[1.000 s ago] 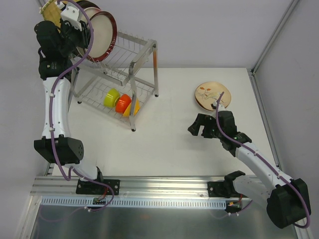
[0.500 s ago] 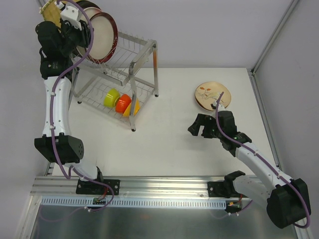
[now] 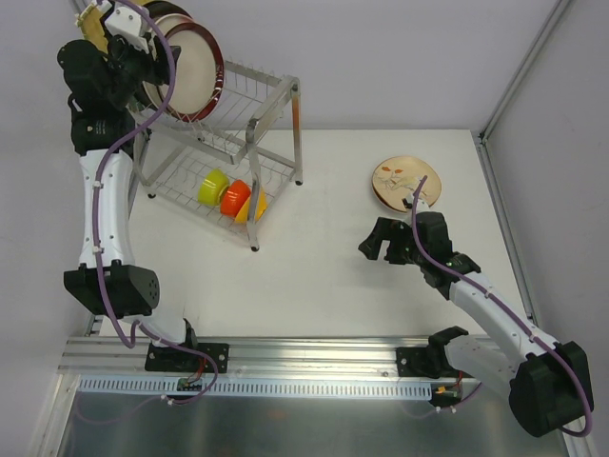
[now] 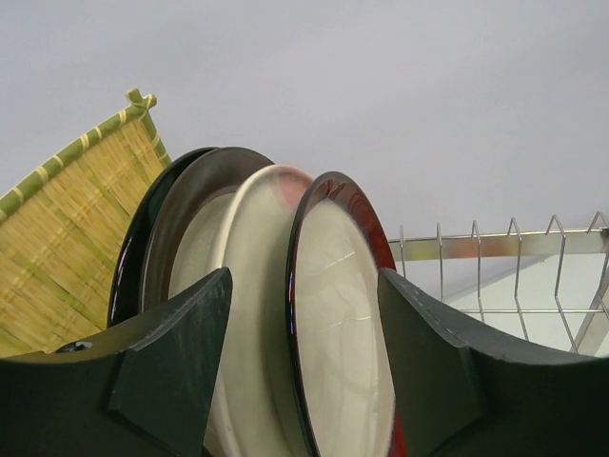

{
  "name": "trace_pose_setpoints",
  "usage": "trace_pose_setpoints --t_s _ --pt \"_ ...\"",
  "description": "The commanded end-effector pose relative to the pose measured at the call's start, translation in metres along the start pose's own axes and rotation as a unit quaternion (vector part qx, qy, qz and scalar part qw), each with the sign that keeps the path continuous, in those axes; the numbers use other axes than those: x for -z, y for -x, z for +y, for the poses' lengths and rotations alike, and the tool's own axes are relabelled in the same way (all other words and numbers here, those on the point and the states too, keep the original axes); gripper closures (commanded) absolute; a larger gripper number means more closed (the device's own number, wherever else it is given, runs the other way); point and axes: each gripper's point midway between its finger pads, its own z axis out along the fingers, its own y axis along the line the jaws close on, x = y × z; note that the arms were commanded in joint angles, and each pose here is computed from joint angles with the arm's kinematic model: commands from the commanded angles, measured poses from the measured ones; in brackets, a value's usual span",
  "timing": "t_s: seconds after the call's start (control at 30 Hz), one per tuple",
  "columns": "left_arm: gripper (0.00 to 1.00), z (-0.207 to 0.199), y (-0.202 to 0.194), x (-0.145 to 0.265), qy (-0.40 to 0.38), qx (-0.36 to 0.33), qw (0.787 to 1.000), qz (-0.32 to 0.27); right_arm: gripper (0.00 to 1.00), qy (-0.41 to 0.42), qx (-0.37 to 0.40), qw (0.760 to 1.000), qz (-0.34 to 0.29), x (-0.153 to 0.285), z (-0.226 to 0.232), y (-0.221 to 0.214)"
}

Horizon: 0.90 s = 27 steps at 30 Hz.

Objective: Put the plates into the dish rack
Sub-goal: Insert the plate into the dish rack, then grab a plate with the right arm

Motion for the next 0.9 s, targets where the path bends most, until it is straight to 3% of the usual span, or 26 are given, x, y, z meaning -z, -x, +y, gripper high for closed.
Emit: trace_pose_setpoints --t_s 0.0,0.5,0.67,0.87 --pt "0.36 0.002 0.041 0.016 0.008 -0.017 0.999 -0.046 0.01 0.022 0.009 0.999 -0.030 0.008 0.014 0.021" --pt "0.03 -0.030 0.080 0.064 -0.007 0.050 0.996 -0.078 0.00 0.015 0.022 0.998 -0.056 0.022 0.015 0.033" --pt "0.01 -0.060 0.092 0.108 -0.021 0.113 0.989 -0.090 0.01 -0.006 0.034 0.996 -0.078 0.033 0.012 0.047" --pt "0.01 -0.096 0.052 0.163 -0.012 0.186 0.980 -0.064 0.00 -0.065 0.022 0.991 -0.117 0.045 0.000 0.073"
